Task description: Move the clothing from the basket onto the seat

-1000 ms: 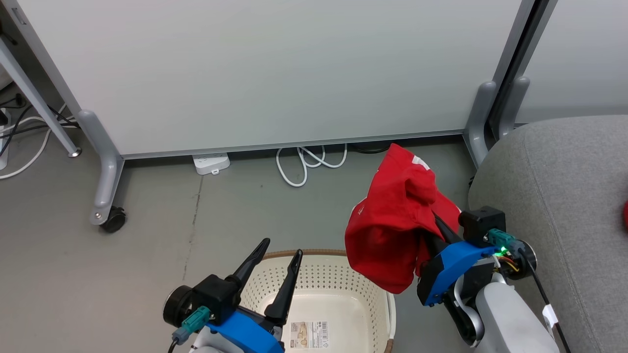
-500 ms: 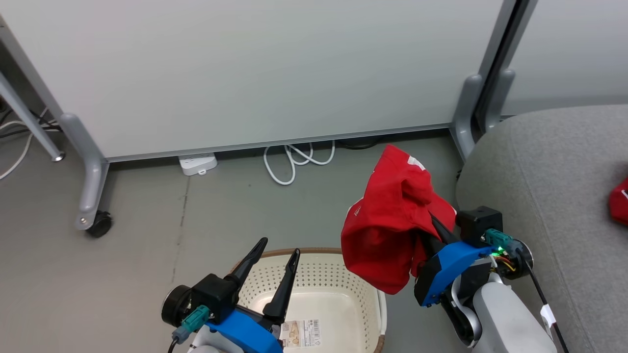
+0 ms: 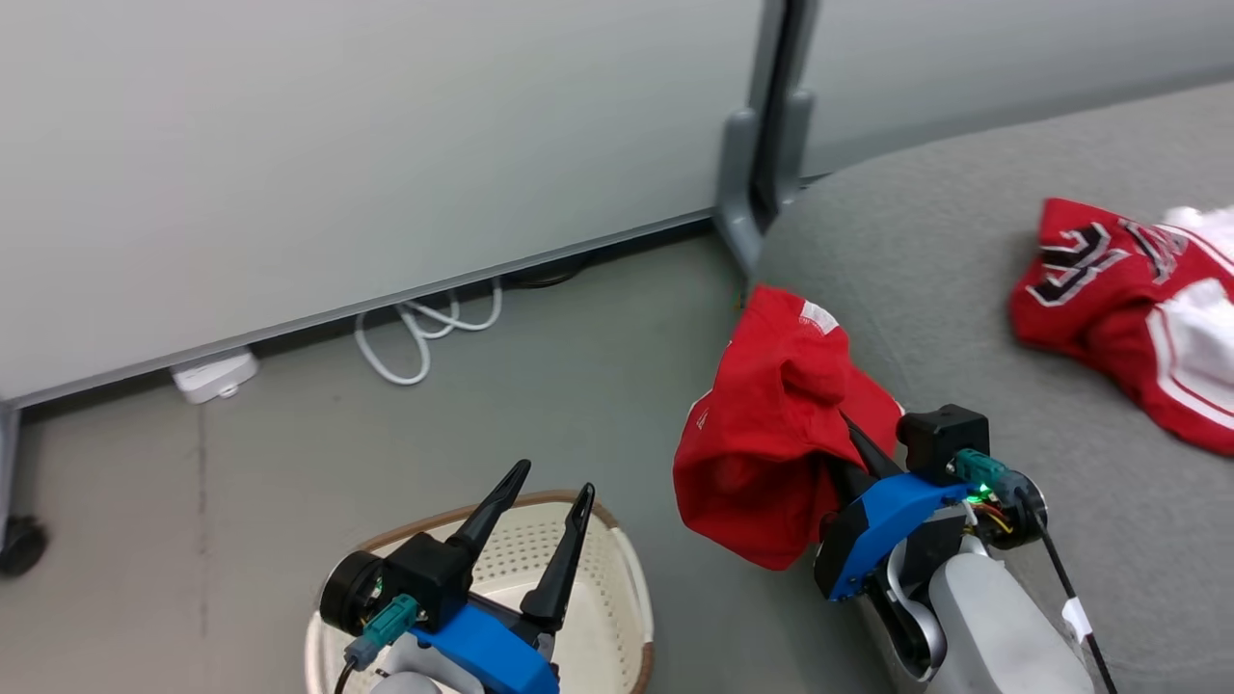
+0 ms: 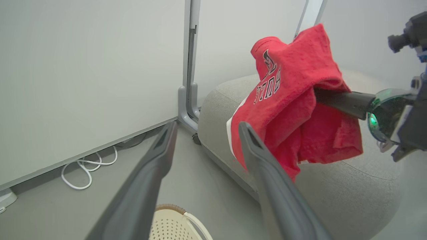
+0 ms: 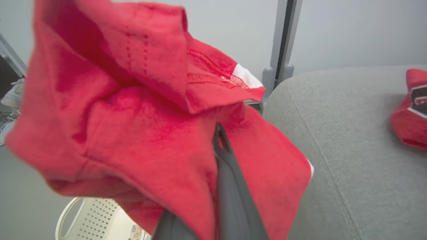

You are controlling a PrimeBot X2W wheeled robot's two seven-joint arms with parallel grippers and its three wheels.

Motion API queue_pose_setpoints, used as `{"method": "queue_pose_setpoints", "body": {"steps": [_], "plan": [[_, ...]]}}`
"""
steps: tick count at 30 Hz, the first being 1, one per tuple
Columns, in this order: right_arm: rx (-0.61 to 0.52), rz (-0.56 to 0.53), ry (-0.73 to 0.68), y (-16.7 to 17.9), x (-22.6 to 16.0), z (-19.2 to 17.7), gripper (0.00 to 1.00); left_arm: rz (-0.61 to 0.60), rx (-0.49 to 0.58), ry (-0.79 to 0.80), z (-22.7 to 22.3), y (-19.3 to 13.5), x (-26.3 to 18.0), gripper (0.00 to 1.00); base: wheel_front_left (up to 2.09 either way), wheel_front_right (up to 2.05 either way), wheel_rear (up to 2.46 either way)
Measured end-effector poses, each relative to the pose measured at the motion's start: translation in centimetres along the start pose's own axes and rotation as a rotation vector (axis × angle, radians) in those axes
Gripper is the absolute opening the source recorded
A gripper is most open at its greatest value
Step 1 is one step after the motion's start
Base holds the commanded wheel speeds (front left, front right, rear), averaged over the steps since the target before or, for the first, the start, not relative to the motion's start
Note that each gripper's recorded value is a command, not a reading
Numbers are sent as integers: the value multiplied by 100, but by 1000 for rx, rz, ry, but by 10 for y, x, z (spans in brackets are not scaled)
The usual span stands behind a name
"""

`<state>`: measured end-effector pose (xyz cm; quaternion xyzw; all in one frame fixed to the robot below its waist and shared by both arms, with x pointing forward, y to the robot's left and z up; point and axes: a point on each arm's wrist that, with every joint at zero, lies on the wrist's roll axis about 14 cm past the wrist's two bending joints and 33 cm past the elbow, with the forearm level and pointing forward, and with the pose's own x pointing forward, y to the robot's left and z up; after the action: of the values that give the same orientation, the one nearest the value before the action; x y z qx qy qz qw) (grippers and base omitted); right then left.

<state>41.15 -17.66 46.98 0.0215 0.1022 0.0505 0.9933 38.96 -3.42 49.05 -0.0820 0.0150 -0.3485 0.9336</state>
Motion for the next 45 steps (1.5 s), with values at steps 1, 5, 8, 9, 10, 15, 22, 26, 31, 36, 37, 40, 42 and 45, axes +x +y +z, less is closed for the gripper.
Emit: {"method": "queue_pose_setpoints", "body": {"steps": [1,5,8,9,10,15,22,26,31,36,37,40,42,45], "plan": [[3,-22,1,-8,-4,-1,0,-23,1,3,-1,-6,4,100,0,0,0],[15,-98,-1,-33,-22,-4,0,-108,-1,14,-6,-31,19,100,0,0,0],[24,-154,-2,-51,-36,-6,0,-172,-3,27,-11,-49,26,100,0,0,0],[26,-171,-2,-56,-41,-7,0,-192,-4,31,-12,-55,29,100,0,0,0],[29,-188,-1,-62,-45,-8,0,-209,-4,34,-14,-60,31,100,0,0,0],[44,-254,5,-80,-64,-14,0,-277,-16,47,-19,-81,39,100,0,0,0],[53,-279,7,-87,-71,-17,0,-316,-14,59,-23,-90,43,100,0,0,0],[59,-278,10,-86,-70,-19,0,-314,-14,60,-24,-88,44,100,0,0,0],[60,-274,17,-86,-67,-21,0,-306,-15,65,-26,-84,43,100,0,0,0],[41,-293,-11,-97,-55,-4,0,-295,-22,65,-28,-76,47,100,0,0,0],[24,-306,-26,-104,-51,5,0,-294,-22,65,-29,-74,49,100,0,0,0],[-16,-354,-74,-128,-38,38,0,-295,-17,62,-31,-68,54,100,0,0,0],[-24,-383,-119,-142,-30,61,0,-297,-13,56,-31,-62,60,100,0,0,0],[-54,-423,-191,-168,-18,104,0,-299,-8,49,-34,-52,69,100,0,0,0]]}}
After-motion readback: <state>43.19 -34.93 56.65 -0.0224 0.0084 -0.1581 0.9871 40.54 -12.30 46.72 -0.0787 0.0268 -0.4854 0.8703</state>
